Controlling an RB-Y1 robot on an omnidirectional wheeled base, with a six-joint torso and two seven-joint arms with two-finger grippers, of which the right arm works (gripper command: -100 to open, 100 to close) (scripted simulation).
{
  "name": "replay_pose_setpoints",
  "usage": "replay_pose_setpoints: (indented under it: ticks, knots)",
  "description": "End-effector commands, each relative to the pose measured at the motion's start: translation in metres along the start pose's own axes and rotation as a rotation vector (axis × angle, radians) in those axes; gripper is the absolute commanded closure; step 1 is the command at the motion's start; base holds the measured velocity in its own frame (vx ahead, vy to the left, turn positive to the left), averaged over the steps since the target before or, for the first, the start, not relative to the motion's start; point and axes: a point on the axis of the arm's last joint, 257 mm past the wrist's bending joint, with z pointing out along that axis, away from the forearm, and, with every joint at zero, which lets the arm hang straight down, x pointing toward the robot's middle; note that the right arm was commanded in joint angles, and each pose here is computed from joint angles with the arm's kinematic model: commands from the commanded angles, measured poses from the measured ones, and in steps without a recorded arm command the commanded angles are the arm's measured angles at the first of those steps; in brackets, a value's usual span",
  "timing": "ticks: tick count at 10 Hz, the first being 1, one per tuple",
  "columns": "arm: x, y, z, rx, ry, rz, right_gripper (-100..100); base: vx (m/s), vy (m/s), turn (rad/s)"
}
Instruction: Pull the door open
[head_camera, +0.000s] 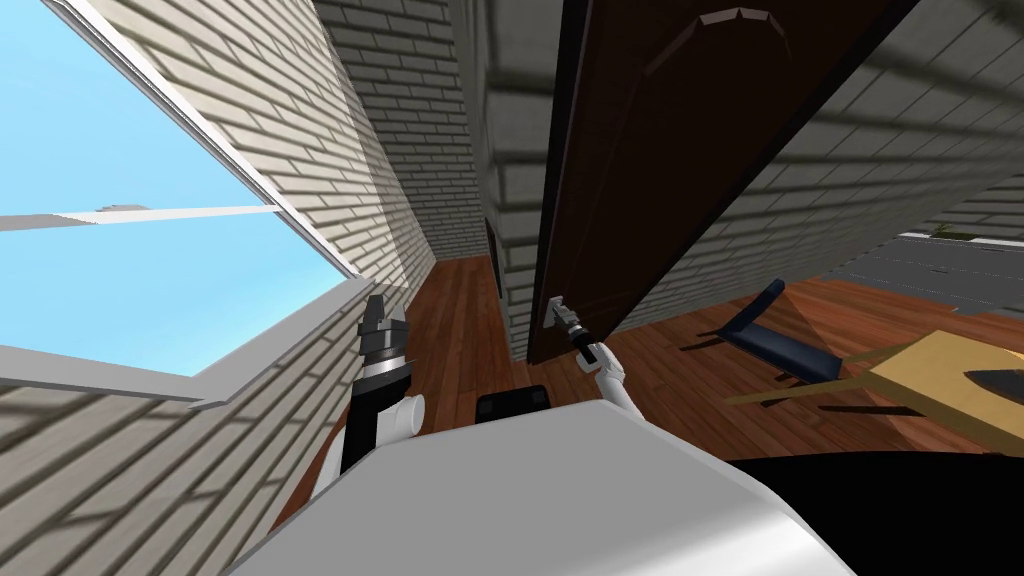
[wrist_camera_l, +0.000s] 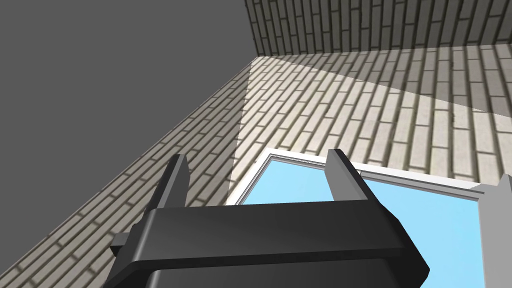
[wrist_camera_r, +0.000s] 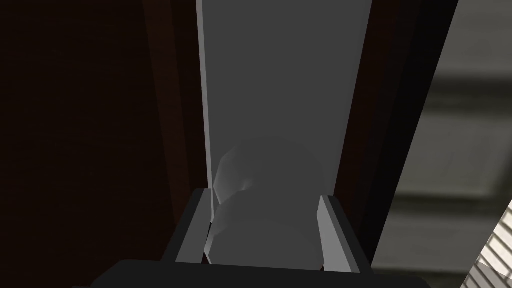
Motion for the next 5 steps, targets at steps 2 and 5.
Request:
replay_pose_setpoints:
  ticks: [2,5]
  knots:
    - [0.0009,0.0024,-0.0002,-0.003,0.000,0.004,100,0.000,0.000,0.000]
    - [-0.0070,0.0033,0.0029,0.003,-0.028,0.122,100,-0.068,-0.051,0.078]
